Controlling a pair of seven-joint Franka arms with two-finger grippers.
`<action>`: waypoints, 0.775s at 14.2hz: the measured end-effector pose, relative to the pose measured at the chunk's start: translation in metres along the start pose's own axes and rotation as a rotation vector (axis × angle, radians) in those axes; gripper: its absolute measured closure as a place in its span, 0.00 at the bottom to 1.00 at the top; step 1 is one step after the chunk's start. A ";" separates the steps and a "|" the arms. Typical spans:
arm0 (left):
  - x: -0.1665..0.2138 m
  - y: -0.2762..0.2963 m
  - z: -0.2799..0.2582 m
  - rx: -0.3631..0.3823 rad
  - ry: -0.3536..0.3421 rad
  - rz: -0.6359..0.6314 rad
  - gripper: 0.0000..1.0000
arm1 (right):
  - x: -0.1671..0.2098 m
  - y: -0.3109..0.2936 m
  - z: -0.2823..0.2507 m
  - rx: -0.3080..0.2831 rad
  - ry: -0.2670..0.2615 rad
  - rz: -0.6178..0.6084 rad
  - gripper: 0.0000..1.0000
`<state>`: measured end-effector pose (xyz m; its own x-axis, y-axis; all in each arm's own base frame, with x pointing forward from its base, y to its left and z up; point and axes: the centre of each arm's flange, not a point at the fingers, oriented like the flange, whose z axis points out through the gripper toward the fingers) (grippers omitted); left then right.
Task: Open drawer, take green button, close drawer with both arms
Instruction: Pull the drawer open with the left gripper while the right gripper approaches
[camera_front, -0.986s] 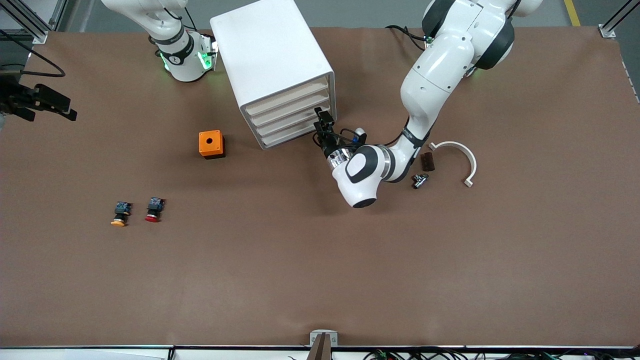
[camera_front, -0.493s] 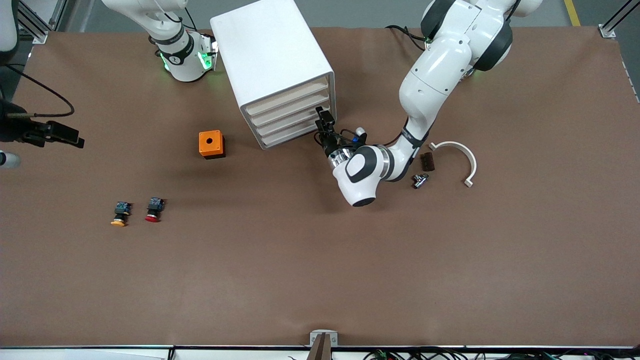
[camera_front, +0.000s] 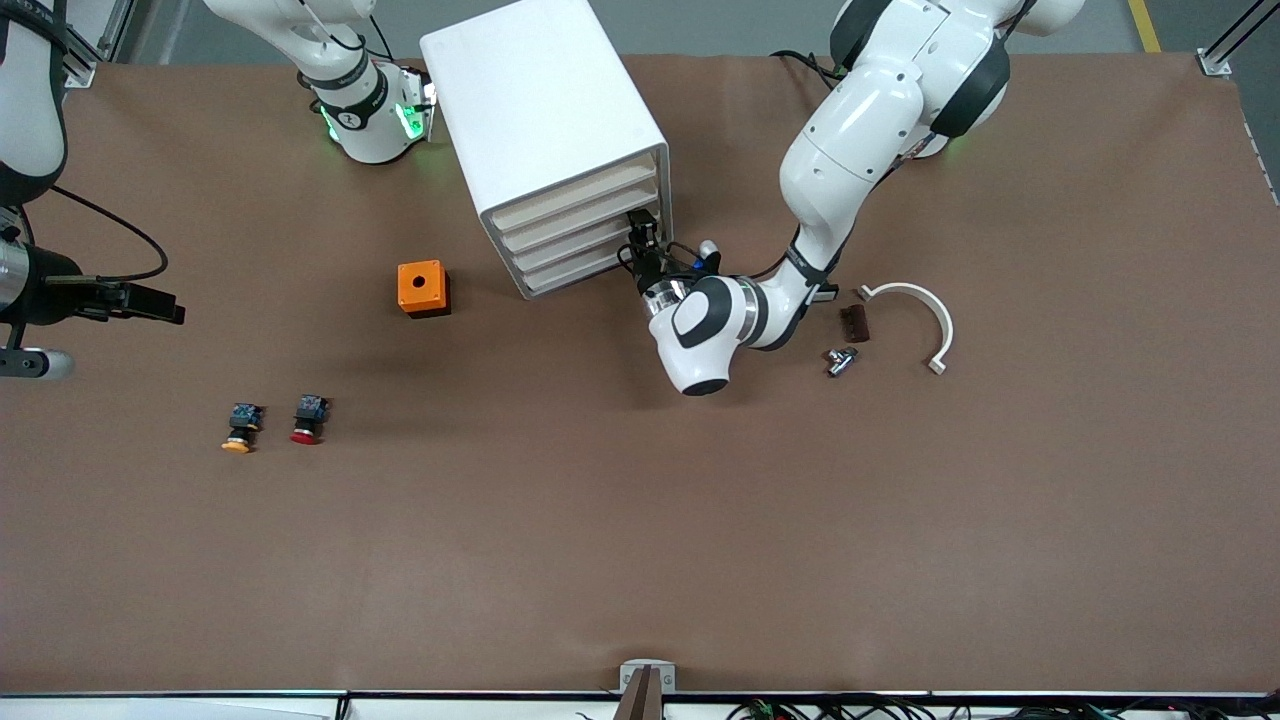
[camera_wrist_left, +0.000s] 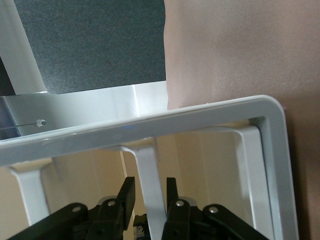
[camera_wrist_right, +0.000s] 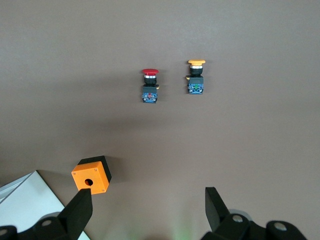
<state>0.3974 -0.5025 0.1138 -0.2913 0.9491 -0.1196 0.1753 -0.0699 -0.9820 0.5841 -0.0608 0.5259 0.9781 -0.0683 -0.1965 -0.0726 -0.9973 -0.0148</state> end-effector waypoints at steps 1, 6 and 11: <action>0.001 0.001 0.000 -0.002 0.000 -0.002 0.78 | 0.000 -0.002 0.000 0.000 -0.002 0.028 0.00; 0.005 0.006 -0.002 0.001 -0.002 -0.074 0.92 | -0.001 -0.035 0.001 -0.011 -0.014 0.155 0.00; 0.012 0.008 -0.017 0.001 -0.026 -0.086 0.92 | -0.002 -0.043 0.002 -0.015 -0.018 0.188 0.00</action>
<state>0.4117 -0.4863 0.1066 -0.3296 0.9434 -0.0382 0.1474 0.0114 -0.9890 0.5848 -0.0178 0.5251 0.9440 -0.2531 -0.2115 -0.2508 -0.9673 0.0382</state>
